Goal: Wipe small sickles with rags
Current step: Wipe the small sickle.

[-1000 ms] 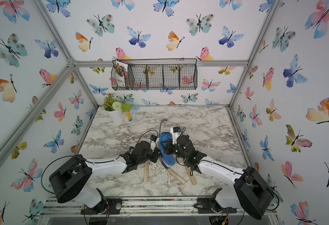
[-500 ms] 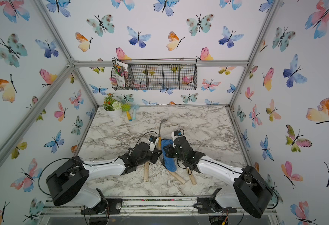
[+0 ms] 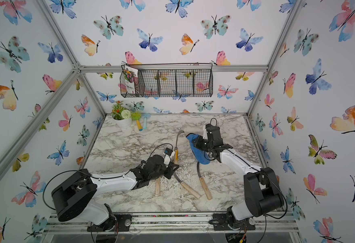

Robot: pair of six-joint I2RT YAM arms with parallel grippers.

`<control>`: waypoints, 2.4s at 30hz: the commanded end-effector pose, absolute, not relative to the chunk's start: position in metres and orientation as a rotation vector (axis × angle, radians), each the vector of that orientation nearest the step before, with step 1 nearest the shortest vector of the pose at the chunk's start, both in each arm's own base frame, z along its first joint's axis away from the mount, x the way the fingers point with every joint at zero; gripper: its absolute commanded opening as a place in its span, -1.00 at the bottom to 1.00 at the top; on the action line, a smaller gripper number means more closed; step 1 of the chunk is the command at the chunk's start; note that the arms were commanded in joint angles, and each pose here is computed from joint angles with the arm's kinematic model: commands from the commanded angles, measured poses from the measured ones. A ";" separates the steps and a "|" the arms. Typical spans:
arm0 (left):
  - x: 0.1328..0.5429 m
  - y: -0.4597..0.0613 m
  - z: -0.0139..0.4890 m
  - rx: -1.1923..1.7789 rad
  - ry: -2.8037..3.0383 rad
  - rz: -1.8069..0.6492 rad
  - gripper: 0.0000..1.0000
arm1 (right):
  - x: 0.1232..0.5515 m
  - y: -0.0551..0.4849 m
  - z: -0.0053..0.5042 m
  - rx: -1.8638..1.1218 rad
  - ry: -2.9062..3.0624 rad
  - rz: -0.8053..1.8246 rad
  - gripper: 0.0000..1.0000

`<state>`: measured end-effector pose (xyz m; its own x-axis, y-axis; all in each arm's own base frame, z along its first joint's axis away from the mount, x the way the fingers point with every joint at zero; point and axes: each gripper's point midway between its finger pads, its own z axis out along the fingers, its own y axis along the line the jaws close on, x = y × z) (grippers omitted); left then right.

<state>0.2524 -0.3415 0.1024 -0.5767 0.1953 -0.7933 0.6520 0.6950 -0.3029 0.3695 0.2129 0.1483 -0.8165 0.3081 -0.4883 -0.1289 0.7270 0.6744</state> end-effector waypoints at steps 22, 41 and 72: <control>0.261 -0.362 0.069 0.652 2.316 -0.714 -1.00 | 0.330 0.254 0.200 -0.272 2.002 1.359 -0.96; 0.256 -0.369 0.068 0.707 2.295 -0.729 -1.00 | 0.324 0.194 0.270 -0.150 1.806 1.298 -0.96; 0.252 -0.372 0.072 0.725 2.279 -0.700 -1.00 | 0.329 0.245 0.223 -0.249 1.946 1.373 -0.96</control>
<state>0.2496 -0.3653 0.0594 -0.6686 0.3154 -0.6735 0.6325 0.7175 -0.2919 0.3278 0.2438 0.1738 -0.8066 0.2270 -0.5457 -0.4212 0.4268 0.8002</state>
